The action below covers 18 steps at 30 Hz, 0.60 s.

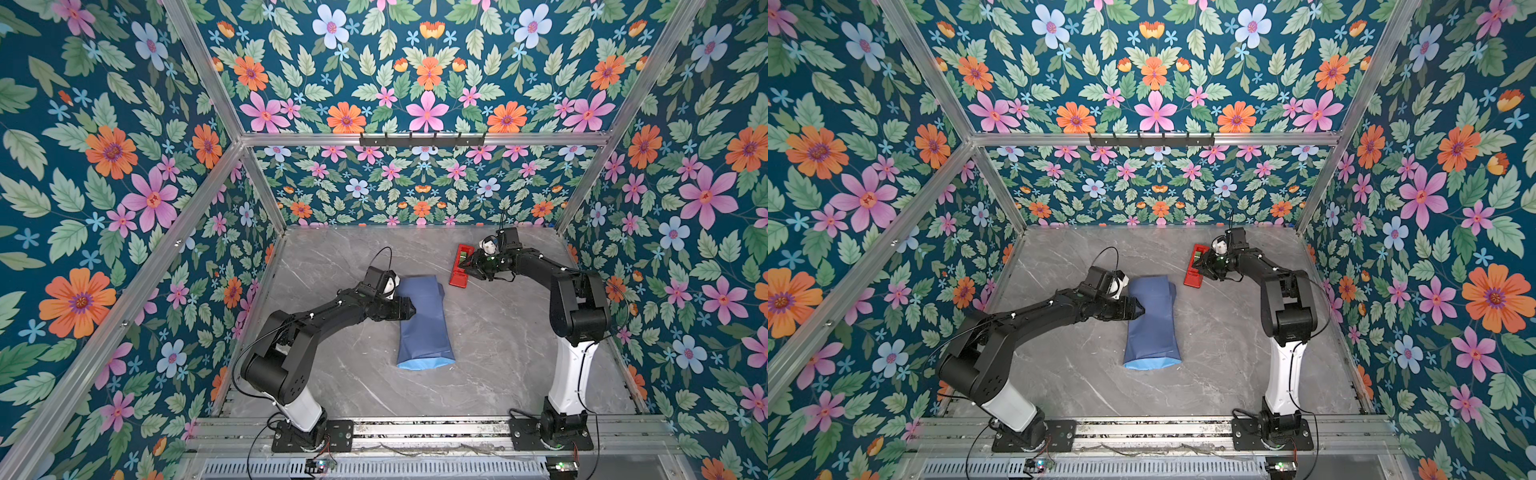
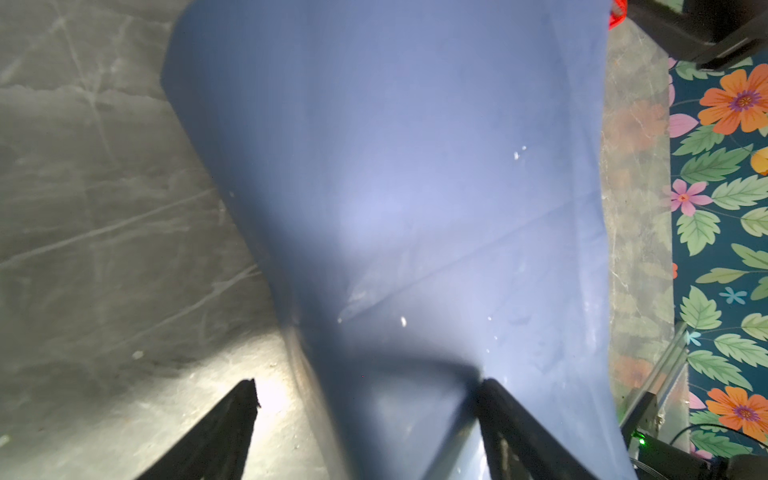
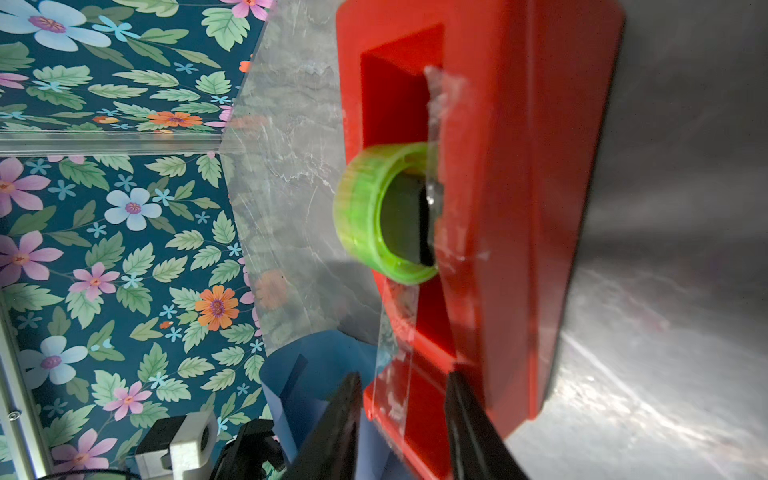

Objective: Wrap the gift box in paper

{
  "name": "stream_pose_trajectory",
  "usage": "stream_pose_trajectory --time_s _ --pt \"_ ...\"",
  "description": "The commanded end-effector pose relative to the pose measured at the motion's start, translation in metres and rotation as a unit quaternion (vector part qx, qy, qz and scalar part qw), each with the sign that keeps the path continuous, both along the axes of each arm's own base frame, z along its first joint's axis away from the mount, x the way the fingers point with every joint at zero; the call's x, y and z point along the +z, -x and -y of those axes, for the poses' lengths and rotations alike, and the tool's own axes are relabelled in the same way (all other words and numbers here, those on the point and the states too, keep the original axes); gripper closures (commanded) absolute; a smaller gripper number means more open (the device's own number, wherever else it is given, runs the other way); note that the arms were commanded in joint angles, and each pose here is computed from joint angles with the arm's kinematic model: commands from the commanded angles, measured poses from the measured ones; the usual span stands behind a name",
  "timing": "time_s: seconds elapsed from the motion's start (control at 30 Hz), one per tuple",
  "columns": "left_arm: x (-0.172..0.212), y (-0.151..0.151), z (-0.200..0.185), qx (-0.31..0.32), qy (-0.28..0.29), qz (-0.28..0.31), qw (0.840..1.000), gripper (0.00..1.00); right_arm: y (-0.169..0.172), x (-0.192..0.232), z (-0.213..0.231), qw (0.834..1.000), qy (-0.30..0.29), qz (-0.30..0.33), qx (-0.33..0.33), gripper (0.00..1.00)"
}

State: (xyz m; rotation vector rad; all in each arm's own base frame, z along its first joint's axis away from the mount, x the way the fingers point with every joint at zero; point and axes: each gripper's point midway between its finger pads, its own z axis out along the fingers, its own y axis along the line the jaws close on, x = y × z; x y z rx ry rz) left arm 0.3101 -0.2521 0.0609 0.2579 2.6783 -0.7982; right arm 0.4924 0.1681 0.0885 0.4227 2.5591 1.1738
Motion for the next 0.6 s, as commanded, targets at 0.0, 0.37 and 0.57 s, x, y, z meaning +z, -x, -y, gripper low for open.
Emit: stream_pose_trajectory --time_s 0.0,0.37,0.57 --pt "-0.0333 0.0193 -0.0318 0.014 -0.091 -0.043 0.995 0.16 -0.0014 -0.0018 -0.0025 1.000 -0.007 -0.002 0.002 0.64" --pt "-0.0345 0.0190 -0.0321 0.015 -0.092 -0.043 0.995 0.15 -0.0019 -0.0086 -0.0043 1.000 -0.018 -0.011 -0.002 0.71" --pt "-0.0349 0.0193 -0.0325 0.014 -0.093 -0.043 0.995 0.15 -0.0020 -0.0088 -0.0065 0.999 -0.031 -0.013 -0.003 0.79"
